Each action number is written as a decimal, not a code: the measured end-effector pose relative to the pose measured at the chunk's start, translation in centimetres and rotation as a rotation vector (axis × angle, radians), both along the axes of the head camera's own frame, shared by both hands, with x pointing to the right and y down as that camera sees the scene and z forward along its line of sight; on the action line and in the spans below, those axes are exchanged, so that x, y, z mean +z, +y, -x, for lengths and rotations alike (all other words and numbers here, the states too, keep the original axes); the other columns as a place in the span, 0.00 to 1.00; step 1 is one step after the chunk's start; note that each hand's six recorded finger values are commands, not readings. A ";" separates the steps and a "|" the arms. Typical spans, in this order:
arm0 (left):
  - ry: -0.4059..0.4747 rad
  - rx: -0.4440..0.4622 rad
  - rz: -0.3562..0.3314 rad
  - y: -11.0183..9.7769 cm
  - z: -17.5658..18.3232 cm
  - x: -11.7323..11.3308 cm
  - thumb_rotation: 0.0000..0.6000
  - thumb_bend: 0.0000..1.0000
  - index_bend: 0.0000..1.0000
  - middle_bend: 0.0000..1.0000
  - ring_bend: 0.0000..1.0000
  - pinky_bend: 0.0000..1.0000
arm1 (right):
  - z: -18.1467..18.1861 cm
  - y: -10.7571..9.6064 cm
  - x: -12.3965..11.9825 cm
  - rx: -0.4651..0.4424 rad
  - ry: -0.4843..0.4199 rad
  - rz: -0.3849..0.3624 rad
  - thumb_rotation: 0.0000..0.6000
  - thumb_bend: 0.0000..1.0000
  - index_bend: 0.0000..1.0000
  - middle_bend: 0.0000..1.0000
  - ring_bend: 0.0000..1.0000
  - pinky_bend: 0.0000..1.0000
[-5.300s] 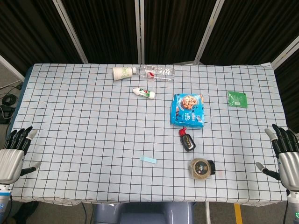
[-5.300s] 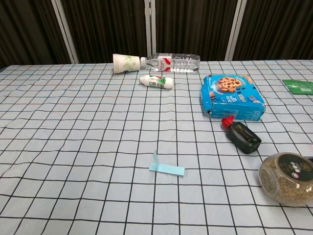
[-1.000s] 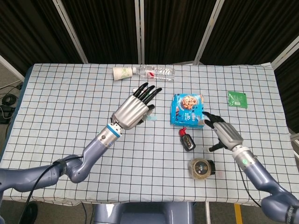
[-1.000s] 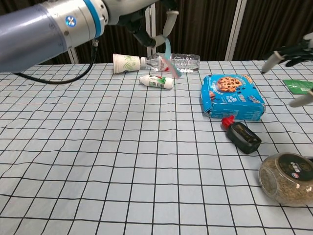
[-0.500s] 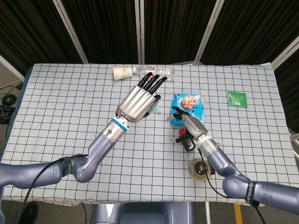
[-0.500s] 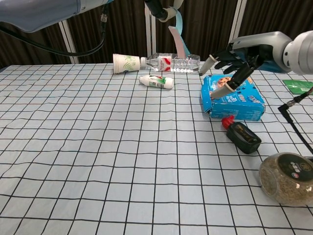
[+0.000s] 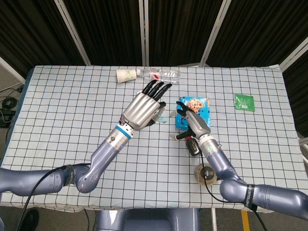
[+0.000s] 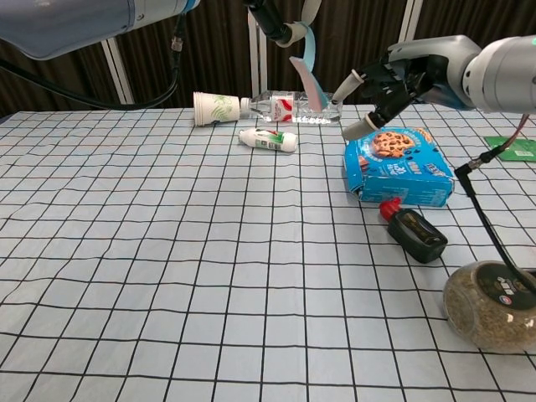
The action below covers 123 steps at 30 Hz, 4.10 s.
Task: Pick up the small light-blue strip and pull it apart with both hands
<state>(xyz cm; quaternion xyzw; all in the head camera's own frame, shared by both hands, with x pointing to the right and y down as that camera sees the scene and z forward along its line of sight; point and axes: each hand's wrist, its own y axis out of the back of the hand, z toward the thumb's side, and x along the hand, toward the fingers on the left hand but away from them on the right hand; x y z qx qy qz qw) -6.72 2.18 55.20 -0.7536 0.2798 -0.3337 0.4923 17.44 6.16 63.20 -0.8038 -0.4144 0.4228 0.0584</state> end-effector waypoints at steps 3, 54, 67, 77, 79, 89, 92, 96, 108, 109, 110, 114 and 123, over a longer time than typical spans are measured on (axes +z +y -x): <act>0.002 -0.007 0.002 0.0 0.0 0.0 1.00 0.52 0.87 0.00 0.00 0.00 | 0.2 -0.1 -0.2 0.010 -0.017 -0.007 1.00 0.06 0.42 0.00 0.00 0.00; -0.004 -0.082 0.018 0.7 -1.5 0.3 1.00 0.55 0.88 0.00 0.00 0.00 | 0.4 -0.2 -0.1 0.082 0.005 -0.172 1.00 0.17 0.55 0.04 0.00 0.00; 0.017 -0.089 0.022 0.8 -2.1 0.5 1.00 0.55 0.88 0.00 0.00 0.00 | 0.6 -0.3 -0.1 0.083 0.007 -0.175 1.00 0.17 0.55 0.04 0.00 0.00; 0.034 -0.099 0.031 0.8 -2.4 0.5 1.00 0.55 0.88 0.00 0.00 0.00 | 0.6 -0.2 0.1 0.087 0.005 -0.167 1.00 0.22 0.56 0.04 0.00 0.00; 0.033 -0.099 0.030 0.8 -2.4 0.5 1.00 0.55 0.88 0.00 0.00 0.00 | 0.7 -0.1 0.0 0.086 0.001 -0.167 1.00 0.22 0.56 0.04 0.00 0.00; 0.042 -0.105 0.027 0.8 -2.7 0.9 1.00 0.55 0.88 0.00 0.00 0.00 | 0.8 0.0 -0.3 0.080 -0.005 -0.167 1.00 0.22 0.56 0.04 0.00 0.00; 0.047 -0.104 0.025 0.8 -2.8 0.8 1.00 0.55 0.88 0.00 0.00 0.00 | 0.9 0.0 -0.3 0.083 -0.005 -0.167 1.00 0.22 0.55 0.04 0.00 0.00; 0.053 -0.105 0.024 0.9 -2.9 0.8 1.00 0.55 0.88 0.00 0.00 0.00 | 0.9 0.1 -0.2 0.082 -0.004 -0.165 1.00 0.22 0.55 0.04 0.00 0.00; 0.054 -0.105 0.025 1.1 -3.1 1.2 1.00 0.55 0.88 0.00 0.00 0.00 | 1.1 0.3 0.0 0.083 -0.006 -0.156 1.00 0.31 0.61 0.04 0.00 0.00; 0.053 -0.106 0.026 1.1 -3.1 1.3 1.00 0.55 0.88 0.00 0.00 0.00 | 1.1 0.3 0.0 0.082 -0.006 -0.155 1.00 0.32 0.61 0.04 0.00 0.00; 0.053 -0.107 0.027 1.1 -3.1 1.3 1.00 0.55 0.88 0.00 0.00 0.00 | 1.1 0.3 0.0 0.081 -0.007 -0.154 1.00 0.35 0.63 0.04 0.00 0.00; 0.058 -0.109 0.032 1.1 -3.1 1.5 1.00 0.55 0.88 0.00 0.00 0.00 | 1.2 0.5 0.1 0.078 -0.009 -0.150 1.00 0.38 0.66 0.05 0.00 0.00; 0.063 -0.108 0.038 1.1 -3.0 1.7 1.00 0.55 0.88 0.00 0.00 0.00 | 1.2 0.8 0.4 0.067 0.003 -0.145 1.00 0.41 0.76 0.06 0.00 0.00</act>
